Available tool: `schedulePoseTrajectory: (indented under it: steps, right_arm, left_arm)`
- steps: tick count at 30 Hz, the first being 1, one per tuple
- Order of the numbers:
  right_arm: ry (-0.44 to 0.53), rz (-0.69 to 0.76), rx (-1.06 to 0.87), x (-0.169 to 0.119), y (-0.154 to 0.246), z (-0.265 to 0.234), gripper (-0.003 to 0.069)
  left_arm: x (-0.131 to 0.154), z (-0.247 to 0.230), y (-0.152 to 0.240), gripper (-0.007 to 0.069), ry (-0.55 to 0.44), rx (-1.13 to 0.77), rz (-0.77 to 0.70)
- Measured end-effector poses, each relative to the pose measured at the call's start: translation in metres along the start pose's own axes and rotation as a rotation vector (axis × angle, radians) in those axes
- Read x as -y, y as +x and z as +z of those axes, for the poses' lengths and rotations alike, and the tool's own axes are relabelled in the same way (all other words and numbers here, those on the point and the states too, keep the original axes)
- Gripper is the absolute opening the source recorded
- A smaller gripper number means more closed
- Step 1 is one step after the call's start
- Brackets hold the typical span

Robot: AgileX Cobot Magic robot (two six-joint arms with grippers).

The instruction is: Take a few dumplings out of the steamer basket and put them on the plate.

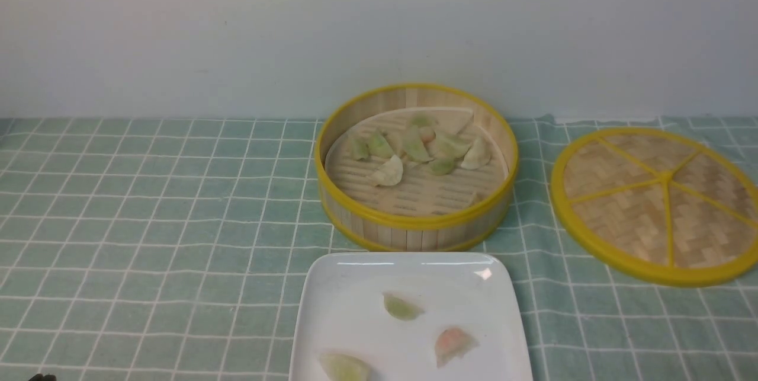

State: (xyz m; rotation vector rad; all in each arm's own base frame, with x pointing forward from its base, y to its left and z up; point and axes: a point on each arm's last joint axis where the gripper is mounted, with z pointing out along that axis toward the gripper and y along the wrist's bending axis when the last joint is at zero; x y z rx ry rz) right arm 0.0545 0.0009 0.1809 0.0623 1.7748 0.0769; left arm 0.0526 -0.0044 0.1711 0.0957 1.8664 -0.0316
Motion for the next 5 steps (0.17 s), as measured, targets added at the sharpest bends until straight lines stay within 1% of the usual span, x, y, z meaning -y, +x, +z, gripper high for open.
schedulePoseTrajectory:
  steps: [5]
  right_arm:
    - [0.0,0.0,0.0,0.0,0.0,0.0,-0.0015]
  left_arm:
    - [0.0,0.0,0.0001,-0.0006,0.0,-0.001,0.0]
